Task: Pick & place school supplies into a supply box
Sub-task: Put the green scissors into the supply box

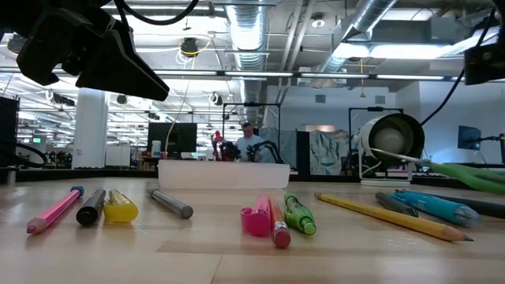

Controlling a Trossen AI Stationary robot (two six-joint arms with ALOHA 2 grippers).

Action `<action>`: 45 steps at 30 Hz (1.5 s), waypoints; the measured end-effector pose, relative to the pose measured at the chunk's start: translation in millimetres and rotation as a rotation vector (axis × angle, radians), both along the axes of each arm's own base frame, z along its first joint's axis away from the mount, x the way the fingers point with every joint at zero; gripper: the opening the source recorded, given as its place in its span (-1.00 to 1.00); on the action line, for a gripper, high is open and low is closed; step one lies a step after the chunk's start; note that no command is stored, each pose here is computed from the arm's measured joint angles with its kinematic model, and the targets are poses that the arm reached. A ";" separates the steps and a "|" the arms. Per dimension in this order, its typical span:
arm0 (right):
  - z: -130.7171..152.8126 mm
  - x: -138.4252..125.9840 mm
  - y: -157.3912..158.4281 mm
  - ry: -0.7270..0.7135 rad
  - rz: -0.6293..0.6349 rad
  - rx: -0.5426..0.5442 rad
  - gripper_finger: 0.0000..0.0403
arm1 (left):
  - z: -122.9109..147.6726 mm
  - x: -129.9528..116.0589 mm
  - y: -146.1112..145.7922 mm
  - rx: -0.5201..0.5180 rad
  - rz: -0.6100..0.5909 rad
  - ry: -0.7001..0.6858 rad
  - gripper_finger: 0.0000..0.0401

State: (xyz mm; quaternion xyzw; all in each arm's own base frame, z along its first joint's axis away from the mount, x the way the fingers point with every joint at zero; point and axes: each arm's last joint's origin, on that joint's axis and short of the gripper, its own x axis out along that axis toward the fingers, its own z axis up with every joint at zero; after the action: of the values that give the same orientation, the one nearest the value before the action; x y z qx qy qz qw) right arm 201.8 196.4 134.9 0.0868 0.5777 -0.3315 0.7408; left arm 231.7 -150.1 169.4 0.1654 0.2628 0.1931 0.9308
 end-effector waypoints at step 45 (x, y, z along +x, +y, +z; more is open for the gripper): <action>62.0 170.2 -186.8 -0.015 0.738 -0.369 -0.67 | -6.9 -37.5 -23.4 -0.001 0.012 -0.039 -0.28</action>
State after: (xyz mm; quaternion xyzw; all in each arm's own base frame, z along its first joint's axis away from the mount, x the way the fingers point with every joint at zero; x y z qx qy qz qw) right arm 372.0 9.6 197.0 -0.2581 0.4956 -0.1407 0.8173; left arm 194.2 -173.5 162.5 0.1598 0.2455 0.2017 0.9346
